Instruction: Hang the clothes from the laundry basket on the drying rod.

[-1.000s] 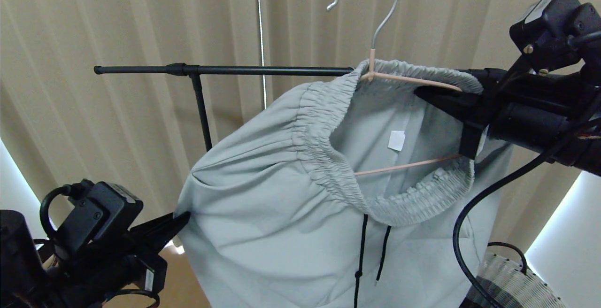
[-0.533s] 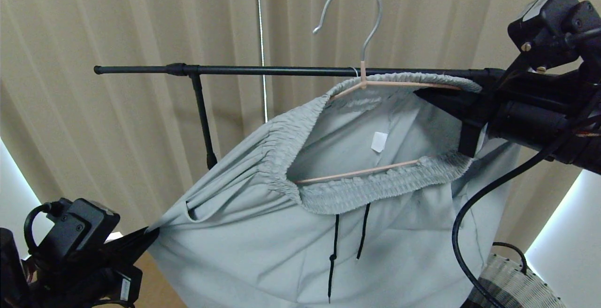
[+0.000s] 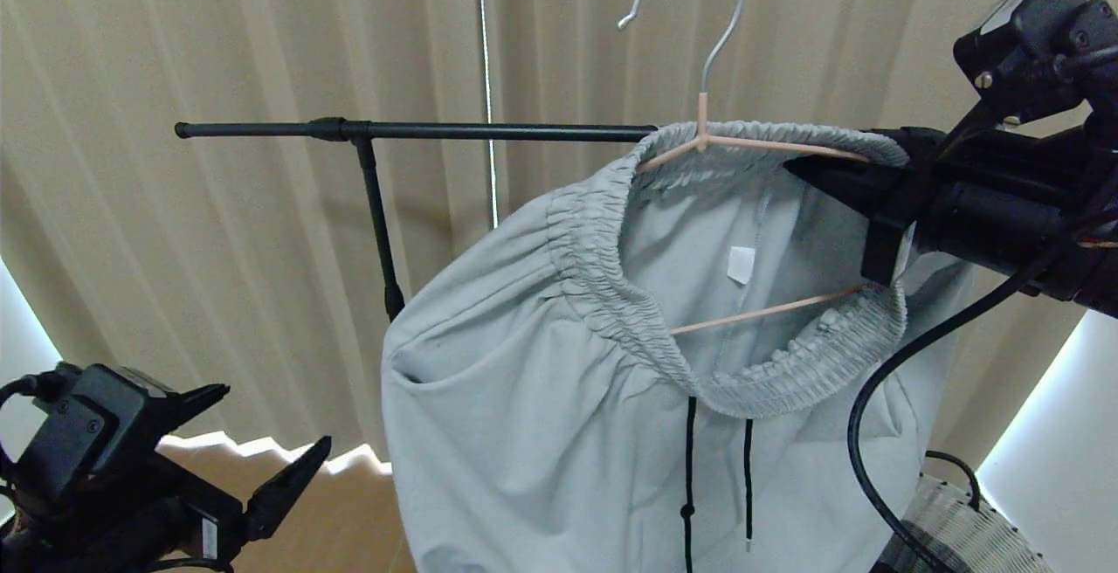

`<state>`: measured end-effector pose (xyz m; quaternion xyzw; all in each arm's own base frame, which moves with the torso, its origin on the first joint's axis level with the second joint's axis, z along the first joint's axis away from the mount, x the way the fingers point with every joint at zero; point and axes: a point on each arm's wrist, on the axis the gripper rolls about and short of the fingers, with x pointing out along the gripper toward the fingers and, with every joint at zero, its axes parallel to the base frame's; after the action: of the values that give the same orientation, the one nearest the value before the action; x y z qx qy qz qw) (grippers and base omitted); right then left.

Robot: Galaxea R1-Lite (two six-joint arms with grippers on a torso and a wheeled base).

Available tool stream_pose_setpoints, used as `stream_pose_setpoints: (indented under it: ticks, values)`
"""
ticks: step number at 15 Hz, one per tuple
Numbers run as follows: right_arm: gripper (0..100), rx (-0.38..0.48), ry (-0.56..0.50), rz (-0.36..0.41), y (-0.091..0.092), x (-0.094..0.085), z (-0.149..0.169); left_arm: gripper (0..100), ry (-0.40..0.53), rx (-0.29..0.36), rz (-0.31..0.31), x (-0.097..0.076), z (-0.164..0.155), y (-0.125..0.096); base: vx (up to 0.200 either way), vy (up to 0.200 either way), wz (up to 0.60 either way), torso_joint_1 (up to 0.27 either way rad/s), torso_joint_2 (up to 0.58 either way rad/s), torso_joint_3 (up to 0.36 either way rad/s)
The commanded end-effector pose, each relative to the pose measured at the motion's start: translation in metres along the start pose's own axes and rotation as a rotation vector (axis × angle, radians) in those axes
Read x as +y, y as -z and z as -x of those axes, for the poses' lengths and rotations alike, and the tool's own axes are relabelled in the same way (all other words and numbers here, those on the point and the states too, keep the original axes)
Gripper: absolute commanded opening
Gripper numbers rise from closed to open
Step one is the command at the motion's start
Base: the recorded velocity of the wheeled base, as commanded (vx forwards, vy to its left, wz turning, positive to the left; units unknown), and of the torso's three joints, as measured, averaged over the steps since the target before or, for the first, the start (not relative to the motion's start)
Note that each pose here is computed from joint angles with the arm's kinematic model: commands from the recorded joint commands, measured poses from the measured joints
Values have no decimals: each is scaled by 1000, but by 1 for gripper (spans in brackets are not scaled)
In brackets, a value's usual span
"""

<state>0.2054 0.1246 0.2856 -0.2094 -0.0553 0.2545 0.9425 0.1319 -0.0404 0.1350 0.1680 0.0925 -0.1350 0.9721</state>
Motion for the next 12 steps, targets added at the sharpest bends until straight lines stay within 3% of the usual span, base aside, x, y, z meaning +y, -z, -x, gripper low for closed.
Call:
stream_pose_setpoints:
  ticks: [1,6,10,12]
  values:
    - [0,21,37,2,4,-7,1,100,-16,-60,4,2,11,-5,0,0,0,0,0,0]
    - [0,211,174,5,11,-24,40,100,-43,-154,40,4,36,-5,0,0,0,0,0,0]
    - [0,414,355,4,21,-42,91,100,-12,-153,116,1,41,1,0,0,0,0,0,0]
    - [0,490,454,-10,25,-51,117,100,33,-164,116,1,40,1,0,0,0,0,0,0]
